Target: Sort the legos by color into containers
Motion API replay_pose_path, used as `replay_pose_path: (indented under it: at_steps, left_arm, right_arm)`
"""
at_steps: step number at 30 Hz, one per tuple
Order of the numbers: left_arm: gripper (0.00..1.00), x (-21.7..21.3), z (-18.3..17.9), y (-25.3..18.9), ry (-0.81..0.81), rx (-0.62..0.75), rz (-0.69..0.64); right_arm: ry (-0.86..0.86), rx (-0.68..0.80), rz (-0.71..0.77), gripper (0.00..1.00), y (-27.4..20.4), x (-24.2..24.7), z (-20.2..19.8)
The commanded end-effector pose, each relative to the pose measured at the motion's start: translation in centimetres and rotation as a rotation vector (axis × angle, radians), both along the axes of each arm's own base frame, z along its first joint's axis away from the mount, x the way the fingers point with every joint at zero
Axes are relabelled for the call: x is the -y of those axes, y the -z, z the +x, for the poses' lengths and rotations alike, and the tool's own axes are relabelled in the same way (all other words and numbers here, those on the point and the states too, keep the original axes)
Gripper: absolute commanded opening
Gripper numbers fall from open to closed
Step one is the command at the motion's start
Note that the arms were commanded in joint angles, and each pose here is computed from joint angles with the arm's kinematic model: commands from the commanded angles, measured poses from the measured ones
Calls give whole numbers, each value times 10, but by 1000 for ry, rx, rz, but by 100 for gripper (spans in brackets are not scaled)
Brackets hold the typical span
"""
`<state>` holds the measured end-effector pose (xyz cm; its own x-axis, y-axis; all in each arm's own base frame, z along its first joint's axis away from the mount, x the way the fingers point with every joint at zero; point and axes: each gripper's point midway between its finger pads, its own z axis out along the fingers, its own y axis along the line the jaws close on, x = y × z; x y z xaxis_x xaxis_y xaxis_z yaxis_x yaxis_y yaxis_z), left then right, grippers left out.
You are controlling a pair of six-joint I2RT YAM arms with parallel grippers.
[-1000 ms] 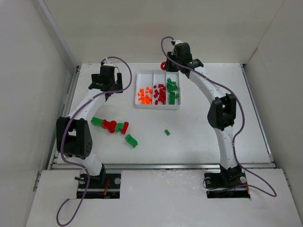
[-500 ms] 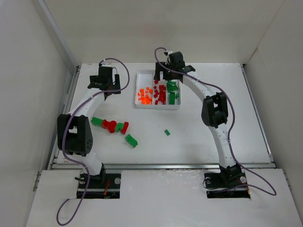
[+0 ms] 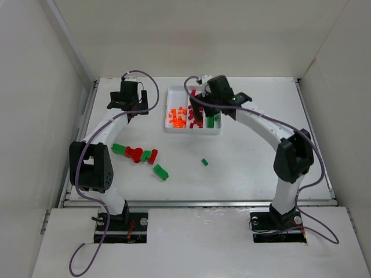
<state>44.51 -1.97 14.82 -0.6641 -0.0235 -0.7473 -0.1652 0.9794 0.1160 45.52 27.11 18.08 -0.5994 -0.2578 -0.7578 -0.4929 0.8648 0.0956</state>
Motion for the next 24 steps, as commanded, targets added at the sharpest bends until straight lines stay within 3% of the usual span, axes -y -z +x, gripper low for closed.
replay_pose_path:
  at_steps: [1,3,7,18,21,22,24]
  left_arm:
    - [100,-5,-4,-37,-16,100,-5]
    - [100,-6,-6,-44,-16,121,-8]
    - [100,-3,-9,-47,-1,128,-23]
    - [100,2,-24,-56,37,176,-49]
    - [100,3,-26,-63,45,198,-57]
    - [100,4,-29,-62,52,196,-63]
    - [100,4,-30,-65,57,203,-56]
  right_arm:
    - [-141,-94,-222,100,50,-2,-81]
    - [-171,-168,-267,100,84,0,-123]
    - [-116,-253,-251,99,109,12,-157]
    - [-134,-303,-267,87,156,-10,-181]
    - [-120,-325,-289,73,168,-7,-182]
    - [-120,-332,-295,57,172,-7,-183]
    - [-120,-332,-295,38,171,-5,-185]
